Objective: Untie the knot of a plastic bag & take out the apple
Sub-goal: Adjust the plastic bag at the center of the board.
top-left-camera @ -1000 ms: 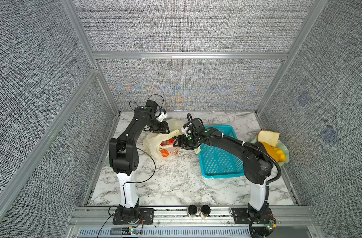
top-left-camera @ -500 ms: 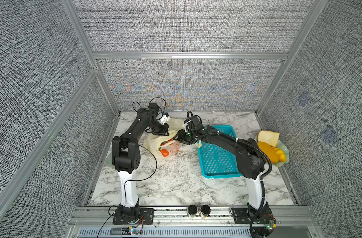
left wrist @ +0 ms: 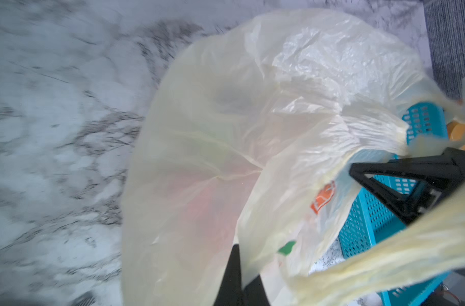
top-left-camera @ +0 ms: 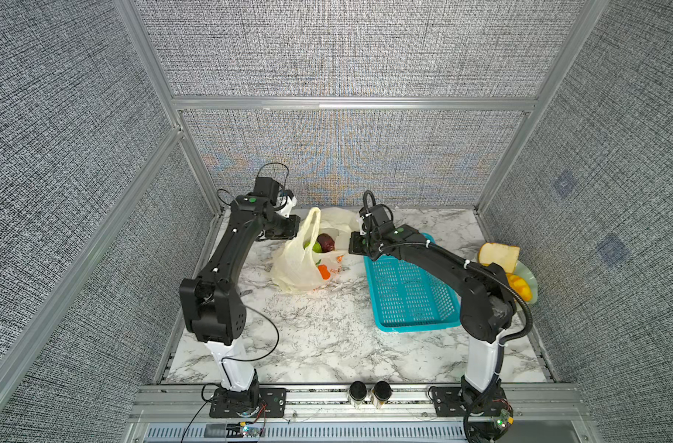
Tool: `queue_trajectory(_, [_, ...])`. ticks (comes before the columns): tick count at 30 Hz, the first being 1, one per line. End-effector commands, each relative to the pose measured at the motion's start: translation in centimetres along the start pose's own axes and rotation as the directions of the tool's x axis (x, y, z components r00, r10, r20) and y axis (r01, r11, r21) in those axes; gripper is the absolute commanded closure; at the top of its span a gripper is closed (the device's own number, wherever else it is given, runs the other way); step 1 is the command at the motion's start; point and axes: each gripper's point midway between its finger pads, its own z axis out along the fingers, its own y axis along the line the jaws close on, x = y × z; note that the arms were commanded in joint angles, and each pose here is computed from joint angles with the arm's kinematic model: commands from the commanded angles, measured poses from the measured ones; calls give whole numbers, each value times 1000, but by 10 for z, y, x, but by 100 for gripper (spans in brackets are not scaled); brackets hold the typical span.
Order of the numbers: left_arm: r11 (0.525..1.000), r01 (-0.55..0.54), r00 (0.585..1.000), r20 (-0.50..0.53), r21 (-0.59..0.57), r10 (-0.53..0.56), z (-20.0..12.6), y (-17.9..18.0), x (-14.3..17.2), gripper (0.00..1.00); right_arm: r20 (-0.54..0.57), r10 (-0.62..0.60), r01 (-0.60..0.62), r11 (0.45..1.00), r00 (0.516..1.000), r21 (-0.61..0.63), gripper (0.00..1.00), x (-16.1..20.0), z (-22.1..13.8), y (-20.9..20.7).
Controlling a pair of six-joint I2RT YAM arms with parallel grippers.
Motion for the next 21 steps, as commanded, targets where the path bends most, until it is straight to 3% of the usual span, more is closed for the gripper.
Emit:
queue_trajectory(1, [989, 87, 992, 98, -120, -76, -28, 16, -5, 100, -57, -160, 167, 973, 985, 160, 100, 5, -21, -35])
queue_trajectory(7, [984, 157, 972, 190, -86, -138, -48, 13, 33, 100, -65, -261, 269, 929, 963, 253, 100, -7, -40, -58])
queue_trajectory(11, [962, 211, 936, 321, -173, -148, -62, 35, 57, 100, -83, -251, 264, 928, 964, 263, 100, -11, -41, -67])
queue_trajectory(14, [944, 247, 919, 363, -221, -155, -73, 47, 67, 100, -85, -241, 254, 939, 967, 233, 100, -13, -42, -67])
queue_trajectory(16, [949, 246, 922, 349, -196, -167, -69, 43, 68, 100, -73, -269, 277, 951, 960, 137, 100, -16, -46, -49])
queue_trajectory(17, [953, 247, 922, 346, -178, -175, -67, 41, 67, 100, -60, -286, 289, 955, 956, 65, 89, -17, -51, -34])
queue_trajectory(18, [960, 236, 924, 341, -150, -174, -64, 36, 65, 100, -38, -314, 313, 949, 949, -38, 68, -19, -59, -13])
queue_trajectory(19, [965, 233, 922, 343, -122, -180, -62, 32, 62, 100, -9, -324, 320, 938, 946, -131, 60, -22, -72, 7])
queue_trajectory(21, [970, 226, 920, 346, -86, -184, -60, 26, 56, 100, 70, -327, 333, 901, 942, -277, 53, -29, -102, 43])
